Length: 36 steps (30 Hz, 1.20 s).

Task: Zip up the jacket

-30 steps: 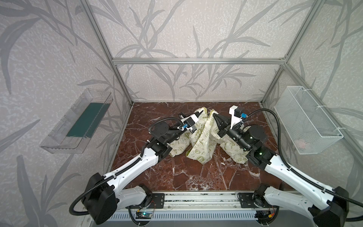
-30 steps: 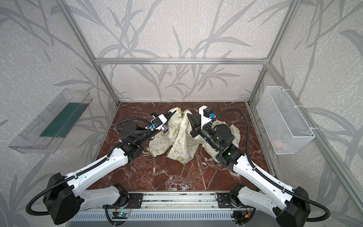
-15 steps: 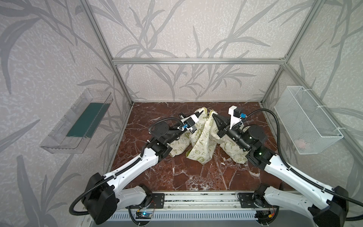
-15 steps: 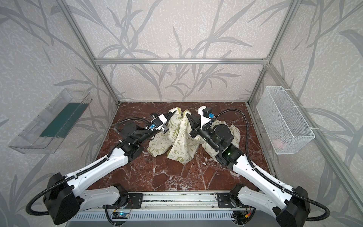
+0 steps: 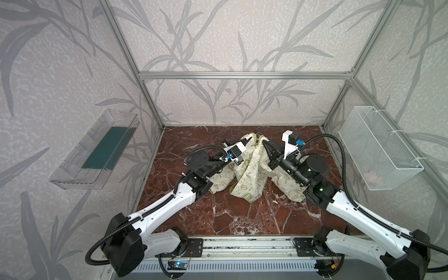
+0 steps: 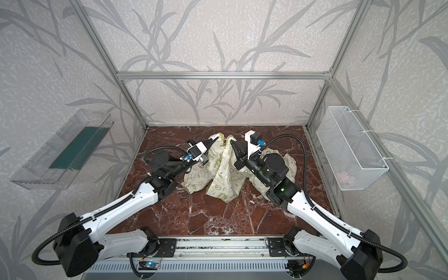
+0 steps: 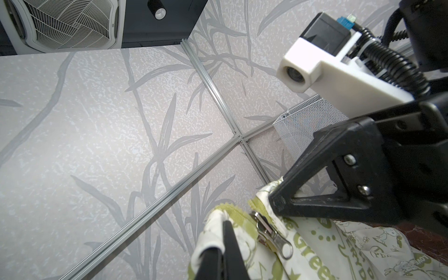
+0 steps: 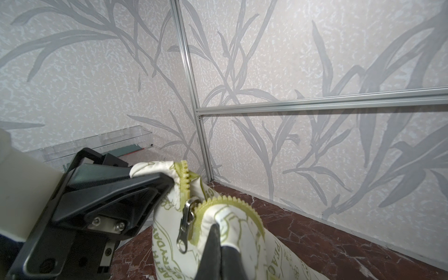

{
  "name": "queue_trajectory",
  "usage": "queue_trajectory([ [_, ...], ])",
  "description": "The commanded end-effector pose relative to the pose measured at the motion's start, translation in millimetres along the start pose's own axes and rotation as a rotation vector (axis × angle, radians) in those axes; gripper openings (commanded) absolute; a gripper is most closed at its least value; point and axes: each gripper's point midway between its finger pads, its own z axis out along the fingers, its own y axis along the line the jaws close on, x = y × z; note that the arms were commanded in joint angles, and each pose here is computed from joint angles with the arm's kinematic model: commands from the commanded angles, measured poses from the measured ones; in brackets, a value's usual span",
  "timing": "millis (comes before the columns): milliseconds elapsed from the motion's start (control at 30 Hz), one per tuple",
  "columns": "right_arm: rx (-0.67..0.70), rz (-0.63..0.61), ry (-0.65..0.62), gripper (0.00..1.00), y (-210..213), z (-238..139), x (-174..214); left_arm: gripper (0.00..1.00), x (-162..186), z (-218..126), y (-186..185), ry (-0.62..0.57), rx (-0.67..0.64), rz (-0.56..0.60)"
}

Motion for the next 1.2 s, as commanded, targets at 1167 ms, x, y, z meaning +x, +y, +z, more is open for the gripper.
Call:
queue_trajectory([
  [1167,-0.032,0.127,-0.147,0.0,12,9,-22,0.0,4,-5,-5,0.039,0.005,0.142],
])
